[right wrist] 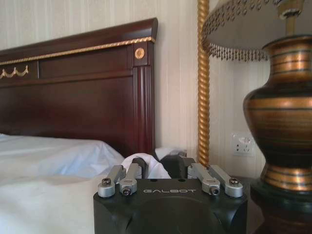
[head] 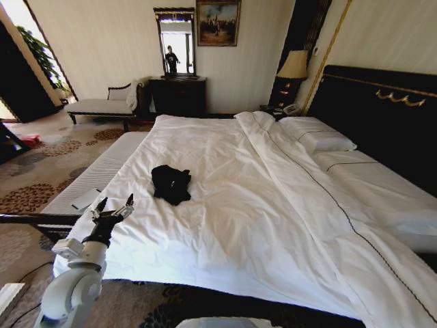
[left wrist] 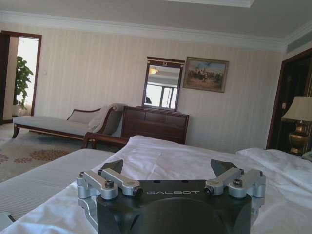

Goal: Fold the clothes on the bed.

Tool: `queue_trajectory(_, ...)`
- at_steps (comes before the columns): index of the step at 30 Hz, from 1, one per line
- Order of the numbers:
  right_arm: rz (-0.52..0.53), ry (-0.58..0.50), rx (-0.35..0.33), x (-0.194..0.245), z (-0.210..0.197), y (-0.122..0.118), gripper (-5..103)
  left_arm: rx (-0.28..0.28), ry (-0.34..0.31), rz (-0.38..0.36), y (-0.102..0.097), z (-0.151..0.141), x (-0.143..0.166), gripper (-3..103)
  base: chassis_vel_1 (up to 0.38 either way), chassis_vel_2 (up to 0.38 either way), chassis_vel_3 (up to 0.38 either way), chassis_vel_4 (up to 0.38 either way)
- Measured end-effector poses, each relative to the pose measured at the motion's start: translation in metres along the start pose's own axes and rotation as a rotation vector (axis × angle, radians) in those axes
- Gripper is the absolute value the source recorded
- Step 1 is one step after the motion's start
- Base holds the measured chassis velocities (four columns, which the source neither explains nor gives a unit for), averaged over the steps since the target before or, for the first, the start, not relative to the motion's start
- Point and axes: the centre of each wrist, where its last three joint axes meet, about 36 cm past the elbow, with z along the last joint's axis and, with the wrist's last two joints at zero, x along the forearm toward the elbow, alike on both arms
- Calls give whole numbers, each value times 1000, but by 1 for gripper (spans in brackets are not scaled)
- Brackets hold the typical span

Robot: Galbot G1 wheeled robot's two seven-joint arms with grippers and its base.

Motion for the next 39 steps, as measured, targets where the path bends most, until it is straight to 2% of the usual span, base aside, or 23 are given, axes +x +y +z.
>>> queue_trajectory(1, 2, -7, -1, 0, -7, 0, 38, 0, -1, 0, 0, 0, 0, 100, 0, 0, 0, 0)
queue_trajectory(2, 2, -33, -1, 0, -24, -1, 44, 0, -2, 2, -1, -1, 0, 100, 0, 0, 0, 0)
queue_trajectory(3, 0, -62, 0, -1, -39, -1, 54, 1, -4, 4, -1, -1, 1, 100, 0, 0, 0, 0)
queue_trajectory(5, -1, -84, 2, -1, -51, -1, 54, 1, -5, 5, -2, -2, 1, 100, 0, 0, 0, 0)
queue_trajectory(8, -4, -140, 1, 5, -89, 5, 71, 4, -6, 9, -2, -2, 1, 100, 0, 0, 0, 0)
queue_trajectory(9, -4, -148, 0, 7, -97, 7, 71, 5, -6, 10, -2, -3, 1, 100, 0, 0, 0, 0)
queue_trajectory(10, -5, -158, -3, 11, -105, 9, 77, 7, -8, 12, -2, -3, 0, 100, 0, 0, 0, 0)
queue_trajectory(11, -5, -158, -3, 11, -105, 9, 77, 7, -8, 12, -2, -3, 0, 100, 0, 0, 0, 0)
queue_trajectory(15, -1, -177, -11, 17, -116, 10, 97, 15, -11, 19, -1, -3, -3, 100, 0, 0, 0, 0)
queue_trajectory(20, -12, -187, -26, 18, -120, 13, 100, 20, -12, 20, 0, -3, -5, 100, 0, 0, 0, 0)
queue_trajectory(23, -55, -213, -75, 13, -125, 23, 100, 21, -14, 22, 0, -3, -5, 100, 0, 0, 0, 0)
queue_trajectory(25, -64, -218, -82, 11, -126, 25, 100, 21, -14, 23, -1, -4, -5, 100, 0, 0, 0, 0)
queue_trajectory(29, -124, -223, -123, -1, -123, 44, 100, 9, -24, 26, -1, -10, -2, 100, 0, 0, 0, 0)
queue_trajectory(30, -162, -220, -142, -5, -124, 56, 100, 4, -28, 23, 0, -14, 0, 100, 0, 0, 0, 0)
queue_trajectory(31, -162, -220, -142, -5, -124, 56, 100, 4, -28, 23, 0, -14, 0, 100, 0, 0, 0, 0)
queue_trajectory(35, -352, -217, -228, -8, -137, 103, 100, -13, -41, 1, 4, -26, 7, 100, 0, 0, 0, 0)
queue_trajectory(36, -352, -217, -228, -8, -137, 103, 100, -13, -41, 1, 4, -26, 7, 100, 0, 0, 0, 0)
queue_trajectory(39, -520, -213, -285, -3, -148, 136, 100, -27, -51, -21, 6, -36, 14, 100, 0, 0, 0, 0)
